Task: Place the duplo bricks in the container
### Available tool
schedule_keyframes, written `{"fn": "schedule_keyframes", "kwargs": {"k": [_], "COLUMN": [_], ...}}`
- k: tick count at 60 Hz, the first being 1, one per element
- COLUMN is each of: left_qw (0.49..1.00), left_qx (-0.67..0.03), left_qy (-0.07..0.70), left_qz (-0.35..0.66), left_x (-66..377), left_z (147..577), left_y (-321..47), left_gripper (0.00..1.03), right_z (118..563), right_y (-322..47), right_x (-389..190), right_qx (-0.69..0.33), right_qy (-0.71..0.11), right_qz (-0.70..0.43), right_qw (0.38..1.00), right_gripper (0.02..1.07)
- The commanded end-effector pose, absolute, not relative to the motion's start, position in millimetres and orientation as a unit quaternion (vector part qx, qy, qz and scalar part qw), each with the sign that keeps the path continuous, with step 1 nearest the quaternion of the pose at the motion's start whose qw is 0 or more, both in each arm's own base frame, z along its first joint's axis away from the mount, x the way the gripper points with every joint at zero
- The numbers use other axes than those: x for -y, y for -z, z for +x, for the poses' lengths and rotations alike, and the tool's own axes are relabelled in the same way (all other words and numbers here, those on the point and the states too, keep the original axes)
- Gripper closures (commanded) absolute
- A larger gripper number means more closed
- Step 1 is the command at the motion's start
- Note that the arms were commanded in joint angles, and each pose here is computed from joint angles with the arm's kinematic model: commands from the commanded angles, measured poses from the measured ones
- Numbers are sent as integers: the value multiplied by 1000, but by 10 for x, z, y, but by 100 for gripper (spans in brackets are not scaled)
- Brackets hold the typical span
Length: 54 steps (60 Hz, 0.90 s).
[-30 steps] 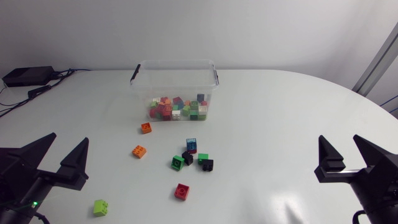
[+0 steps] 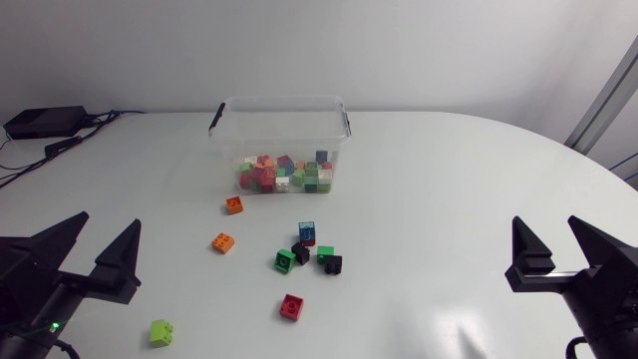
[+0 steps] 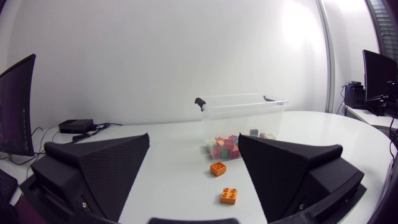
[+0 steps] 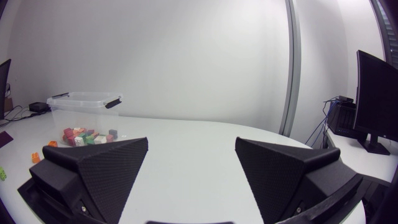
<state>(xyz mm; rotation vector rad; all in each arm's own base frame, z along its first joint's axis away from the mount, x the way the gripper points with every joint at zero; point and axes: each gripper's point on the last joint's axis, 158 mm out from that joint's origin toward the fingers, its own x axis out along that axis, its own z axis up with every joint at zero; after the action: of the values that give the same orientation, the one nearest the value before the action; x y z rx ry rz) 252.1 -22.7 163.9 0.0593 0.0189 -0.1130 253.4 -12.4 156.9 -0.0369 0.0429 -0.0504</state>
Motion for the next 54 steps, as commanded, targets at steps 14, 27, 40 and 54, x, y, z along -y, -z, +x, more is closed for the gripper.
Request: {"fn": "schedule_keyframes", "kwargs": {"k": [14, 27, 40, 54], "left_qw": [997, 987, 950, 845], "left_qx": [16, -99, -252, -382], "left_qy": [70, 116, 153, 251], "left_qz": [22, 41, 105, 279], "left_x": [298, 551, 716, 789], "left_z": [2476, 2779, 2984, 2890], "left_y": [-2339, -2197, -1684, -989], "left_gripper": [8, 10, 15, 15], "right_z": [2542, 2816, 2980, 3040], "right_y": [-1960, -1900, -1688, -1341], "right_x": [-10, -74, -165, -334], "right_qx": [10, -66, -158, -283], "right_qy": [-5, -22, -40, -87], "right_qz": [-25, -22, -22, -23], "right_qw": [1000, 997, 986, 955], "right_gripper": [6, 7, 7, 7]}}
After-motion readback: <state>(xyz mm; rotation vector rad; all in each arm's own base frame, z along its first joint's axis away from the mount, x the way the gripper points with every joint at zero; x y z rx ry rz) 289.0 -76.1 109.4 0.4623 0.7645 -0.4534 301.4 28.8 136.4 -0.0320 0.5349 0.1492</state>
